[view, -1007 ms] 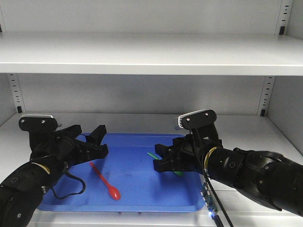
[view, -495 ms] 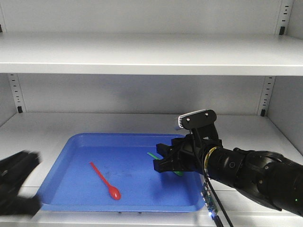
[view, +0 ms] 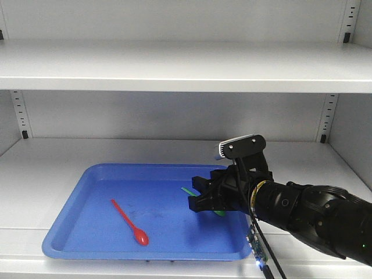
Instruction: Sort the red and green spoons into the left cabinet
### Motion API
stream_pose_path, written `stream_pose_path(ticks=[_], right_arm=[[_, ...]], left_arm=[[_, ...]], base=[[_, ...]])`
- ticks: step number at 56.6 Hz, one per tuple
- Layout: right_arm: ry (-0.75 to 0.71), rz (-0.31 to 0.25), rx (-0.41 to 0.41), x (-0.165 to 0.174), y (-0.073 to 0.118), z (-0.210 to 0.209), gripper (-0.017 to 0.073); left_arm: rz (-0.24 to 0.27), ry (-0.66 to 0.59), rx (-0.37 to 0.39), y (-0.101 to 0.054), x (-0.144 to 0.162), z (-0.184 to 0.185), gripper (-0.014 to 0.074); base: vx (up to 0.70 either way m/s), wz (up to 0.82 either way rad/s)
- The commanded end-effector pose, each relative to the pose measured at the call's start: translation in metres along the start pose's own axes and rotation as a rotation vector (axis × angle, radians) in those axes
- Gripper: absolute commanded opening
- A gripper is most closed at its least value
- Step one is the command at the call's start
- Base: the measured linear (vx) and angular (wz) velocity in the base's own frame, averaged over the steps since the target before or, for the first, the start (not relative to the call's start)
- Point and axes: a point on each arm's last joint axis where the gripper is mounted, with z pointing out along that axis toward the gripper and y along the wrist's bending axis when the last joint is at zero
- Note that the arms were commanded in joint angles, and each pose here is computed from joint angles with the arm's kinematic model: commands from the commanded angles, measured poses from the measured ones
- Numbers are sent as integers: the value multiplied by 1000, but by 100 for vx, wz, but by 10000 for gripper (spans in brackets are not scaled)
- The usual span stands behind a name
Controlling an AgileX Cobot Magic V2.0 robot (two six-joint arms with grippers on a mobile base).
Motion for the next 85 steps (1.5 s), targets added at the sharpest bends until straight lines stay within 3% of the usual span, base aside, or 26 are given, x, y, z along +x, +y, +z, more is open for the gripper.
stream_pose_path(ticks=[1, 53, 61, 63, 66, 72, 79, 85], right_arm=[[-117, -12, -32, -30, 4, -14, 329], [-99, -8, -30, -25, 4, -13, 329], [-70, 46, 9, -17, 2, -27, 316], [-53, 83, 47, -14, 1, -41, 298], [-55, 94, 76, -16, 1, -59, 276], [-39, 59, 122, -12, 2, -91, 216], [-31, -51, 147, 0, 6, -133, 110], [-63, -63, 150, 10, 10, -163, -8]], left_arm=[[-2, -53, -29, 2, -3, -8, -8], [0, -77, -47, 4, 7, -10, -8], [0, -77, -47, 4, 7, -10, -8], [0, -77, -47, 4, 7, -10, -8], [0, -77, -47, 4, 7, -10, -8], [1, -77, -47, 4, 7, -10, -8], [1, -77, -47, 4, 7, -10, -8], [1, -77, -47, 4, 7, -10, -8]], base=[[0, 0], [0, 0], [0, 0], [0, 0], [0, 0], [0, 0], [0, 0], [0, 0]])
